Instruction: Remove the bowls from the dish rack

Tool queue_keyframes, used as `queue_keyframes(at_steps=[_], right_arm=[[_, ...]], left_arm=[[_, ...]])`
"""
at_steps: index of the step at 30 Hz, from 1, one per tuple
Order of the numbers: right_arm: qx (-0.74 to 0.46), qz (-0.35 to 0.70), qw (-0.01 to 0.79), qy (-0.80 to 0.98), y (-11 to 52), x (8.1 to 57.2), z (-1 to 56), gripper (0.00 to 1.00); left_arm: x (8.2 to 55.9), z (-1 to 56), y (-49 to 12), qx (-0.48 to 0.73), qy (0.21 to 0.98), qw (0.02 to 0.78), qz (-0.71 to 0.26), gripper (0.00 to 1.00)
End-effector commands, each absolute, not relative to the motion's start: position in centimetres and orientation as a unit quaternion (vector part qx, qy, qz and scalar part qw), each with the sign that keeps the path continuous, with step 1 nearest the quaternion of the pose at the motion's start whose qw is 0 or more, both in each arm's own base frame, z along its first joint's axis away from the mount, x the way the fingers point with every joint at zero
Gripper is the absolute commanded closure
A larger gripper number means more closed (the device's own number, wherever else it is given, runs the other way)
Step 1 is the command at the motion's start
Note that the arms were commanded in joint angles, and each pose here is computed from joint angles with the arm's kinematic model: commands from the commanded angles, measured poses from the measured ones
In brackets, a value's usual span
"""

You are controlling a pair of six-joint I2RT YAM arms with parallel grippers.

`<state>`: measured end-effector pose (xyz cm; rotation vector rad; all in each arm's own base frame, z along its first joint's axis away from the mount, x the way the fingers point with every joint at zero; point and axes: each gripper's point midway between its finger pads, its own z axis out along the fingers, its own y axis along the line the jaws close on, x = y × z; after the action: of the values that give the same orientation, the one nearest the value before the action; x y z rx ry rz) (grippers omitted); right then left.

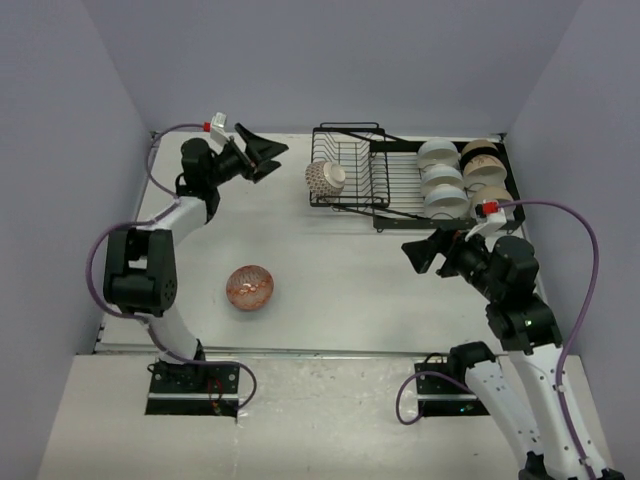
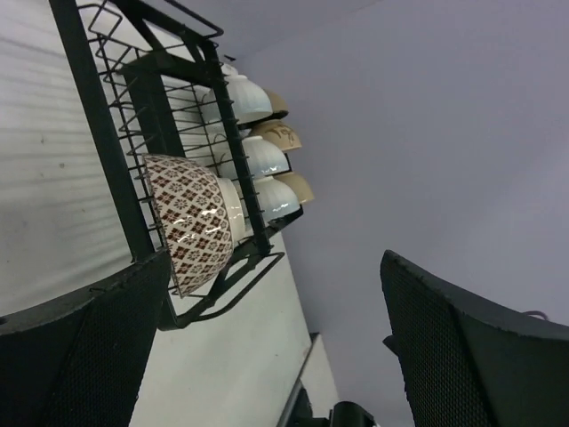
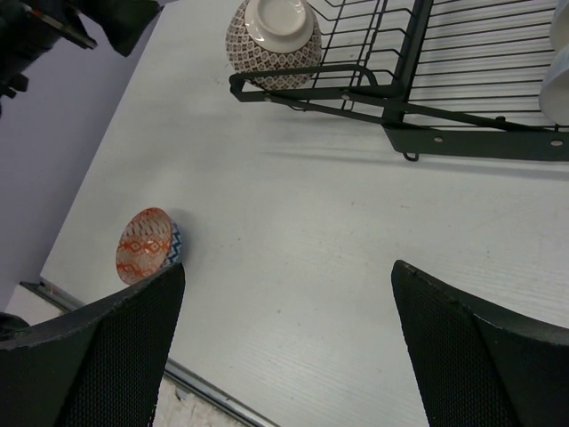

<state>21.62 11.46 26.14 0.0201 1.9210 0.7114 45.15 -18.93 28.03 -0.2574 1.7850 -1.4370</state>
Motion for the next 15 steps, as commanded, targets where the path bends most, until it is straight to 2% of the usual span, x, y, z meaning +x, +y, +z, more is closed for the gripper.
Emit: queue_keyframes(at_steps=[1, 9, 15], right_arm=[[-0.012, 0.304, 0.538, 0.786, 11.8, 21.6, 27.4, 0.01], [-0.025, 0.325, 0.527, 0.785, 12.7, 21.5, 27.0, 0.01], [-0.02, 0.318, 0.525, 0.789, 12.4, 21.7, 26.6, 0.01]], left_arm=[[43.9, 29.0, -19.5, -0.046, 0.655, 0.356, -0.664, 0.0], [44.2, 24.5, -21.7, -0.064, 0.651, 0.297, -0.696, 0.0], [44.4, 22.3, -22.6, -0.085, 0.646, 0.269, -0.709, 0.04]])
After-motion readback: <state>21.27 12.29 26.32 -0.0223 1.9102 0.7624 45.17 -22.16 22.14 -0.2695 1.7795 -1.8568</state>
